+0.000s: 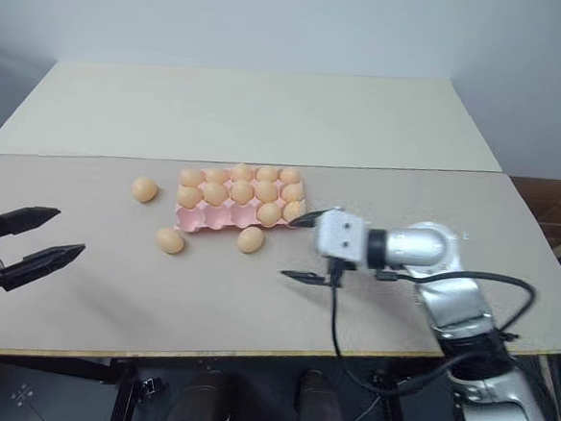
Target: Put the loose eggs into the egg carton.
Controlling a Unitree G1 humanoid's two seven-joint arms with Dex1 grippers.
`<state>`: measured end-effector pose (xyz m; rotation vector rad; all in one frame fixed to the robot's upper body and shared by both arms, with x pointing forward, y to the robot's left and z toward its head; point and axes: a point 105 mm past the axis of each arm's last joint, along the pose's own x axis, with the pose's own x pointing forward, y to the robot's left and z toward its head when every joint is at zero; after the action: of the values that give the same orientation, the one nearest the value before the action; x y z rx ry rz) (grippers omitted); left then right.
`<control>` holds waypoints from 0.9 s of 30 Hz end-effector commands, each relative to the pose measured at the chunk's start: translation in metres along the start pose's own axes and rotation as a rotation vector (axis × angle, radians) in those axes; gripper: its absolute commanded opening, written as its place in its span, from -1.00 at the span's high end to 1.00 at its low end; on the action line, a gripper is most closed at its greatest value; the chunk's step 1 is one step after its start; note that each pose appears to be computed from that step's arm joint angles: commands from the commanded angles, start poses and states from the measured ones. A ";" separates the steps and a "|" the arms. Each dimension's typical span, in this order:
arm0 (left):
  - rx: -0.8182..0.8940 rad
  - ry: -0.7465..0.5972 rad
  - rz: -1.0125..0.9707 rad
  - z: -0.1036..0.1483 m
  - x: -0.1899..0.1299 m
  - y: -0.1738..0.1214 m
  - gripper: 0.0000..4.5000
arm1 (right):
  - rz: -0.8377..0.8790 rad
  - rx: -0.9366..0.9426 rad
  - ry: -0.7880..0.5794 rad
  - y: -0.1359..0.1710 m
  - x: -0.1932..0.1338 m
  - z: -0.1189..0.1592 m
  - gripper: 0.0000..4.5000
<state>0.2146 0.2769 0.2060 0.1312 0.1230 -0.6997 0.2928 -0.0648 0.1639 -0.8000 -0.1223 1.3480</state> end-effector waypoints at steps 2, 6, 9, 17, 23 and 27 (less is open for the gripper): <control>0.026 -0.023 -0.018 0.007 0.005 -0.003 -1.00 | -0.001 -0.158 0.018 -0.006 0.035 0.002 -0.98; 0.028 -0.023 -0.022 0.007 0.005 -0.004 -1.00 | 0.000 -0.213 0.031 -0.011 0.059 -0.003 -0.98; 0.030 -0.023 -0.020 0.008 0.004 -0.005 -1.00 | 0.004 -0.249 0.045 -0.012 0.070 -0.008 -0.98; 0.038 -0.022 -0.014 0.010 0.001 -0.009 -1.00 | 0.006 -0.276 0.079 -0.016 0.082 -0.019 -0.74; 0.045 -0.028 -0.017 0.013 0.000 -0.013 -1.00 | 0.004 -0.286 0.062 -0.018 0.077 -0.014 0.15; 0.048 -0.031 -0.018 0.014 0.000 -0.014 -1.00 | -0.003 -0.295 0.015 -0.017 0.069 0.000 0.42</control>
<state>0.2095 0.2659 0.2090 0.1466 0.1143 -0.7201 0.3280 -0.0037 0.1279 -1.0793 -0.2413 1.3538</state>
